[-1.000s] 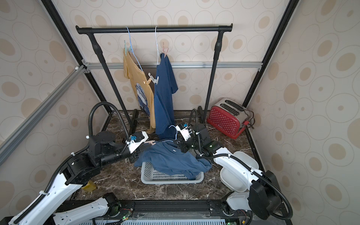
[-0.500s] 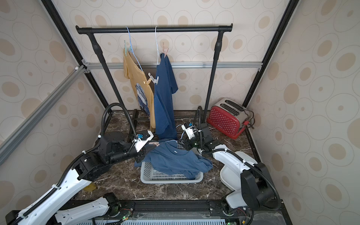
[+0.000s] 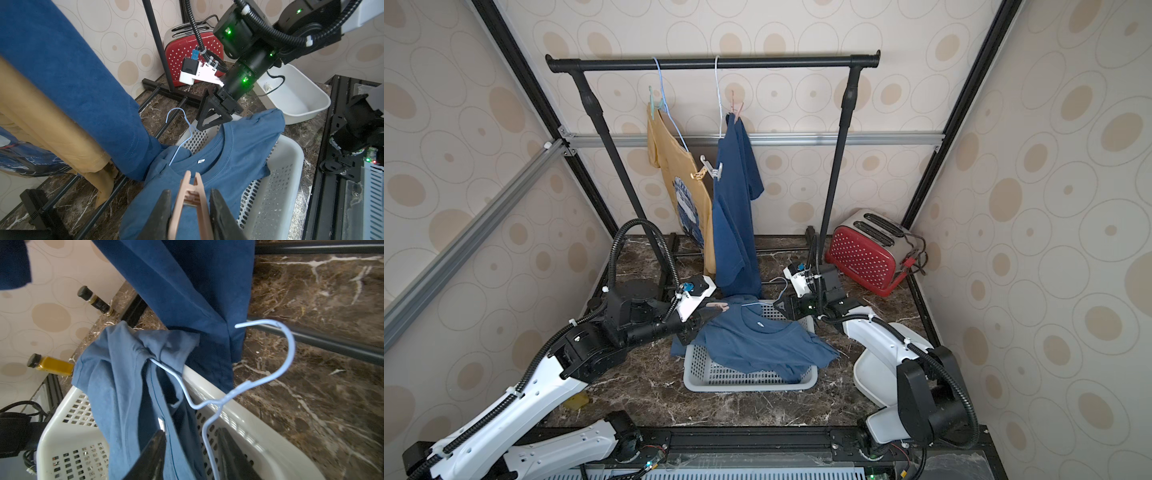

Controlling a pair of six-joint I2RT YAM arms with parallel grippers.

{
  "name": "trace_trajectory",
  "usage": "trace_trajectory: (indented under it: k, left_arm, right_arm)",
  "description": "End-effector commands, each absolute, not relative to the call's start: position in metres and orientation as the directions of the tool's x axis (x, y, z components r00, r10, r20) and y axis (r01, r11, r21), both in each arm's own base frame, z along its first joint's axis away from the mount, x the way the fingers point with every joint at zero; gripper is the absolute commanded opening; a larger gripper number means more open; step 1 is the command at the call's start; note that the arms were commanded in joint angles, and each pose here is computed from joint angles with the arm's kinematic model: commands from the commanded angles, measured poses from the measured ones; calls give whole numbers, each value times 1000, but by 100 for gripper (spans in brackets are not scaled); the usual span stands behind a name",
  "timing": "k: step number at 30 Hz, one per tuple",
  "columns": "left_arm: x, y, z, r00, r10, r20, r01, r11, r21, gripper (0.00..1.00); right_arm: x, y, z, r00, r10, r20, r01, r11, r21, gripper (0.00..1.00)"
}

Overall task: Remove the clothespins securing t-shirts to the hanger
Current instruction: Place the hanger in the basket, then place the clothespin in the storage box.

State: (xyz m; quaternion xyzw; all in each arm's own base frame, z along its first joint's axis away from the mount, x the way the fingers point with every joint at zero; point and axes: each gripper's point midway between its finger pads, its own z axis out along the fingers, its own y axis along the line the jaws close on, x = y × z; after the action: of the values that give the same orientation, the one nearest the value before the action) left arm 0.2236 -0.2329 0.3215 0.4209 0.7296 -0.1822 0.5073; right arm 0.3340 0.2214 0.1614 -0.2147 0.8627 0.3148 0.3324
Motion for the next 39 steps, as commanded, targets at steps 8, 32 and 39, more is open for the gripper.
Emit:
trace_trajectory:
  k: [8,32,39]
  left_arm:
    - [242,-236,328,-272,342,-899,734,678,36,31]
    - [254,-244,354,-531,25,-847,580,740,-341,31]
    - [255,-249,352,-544,14,-839,588,720,-370,30]
  right_arm:
    - [319,197,223,-425,-336,-841,-663,748,36,48]
    - [256,322,333,403,-495,-770,-622,469,-627,58]
    - [247,334,338,420,-455,-786,-672,426,-606,50]
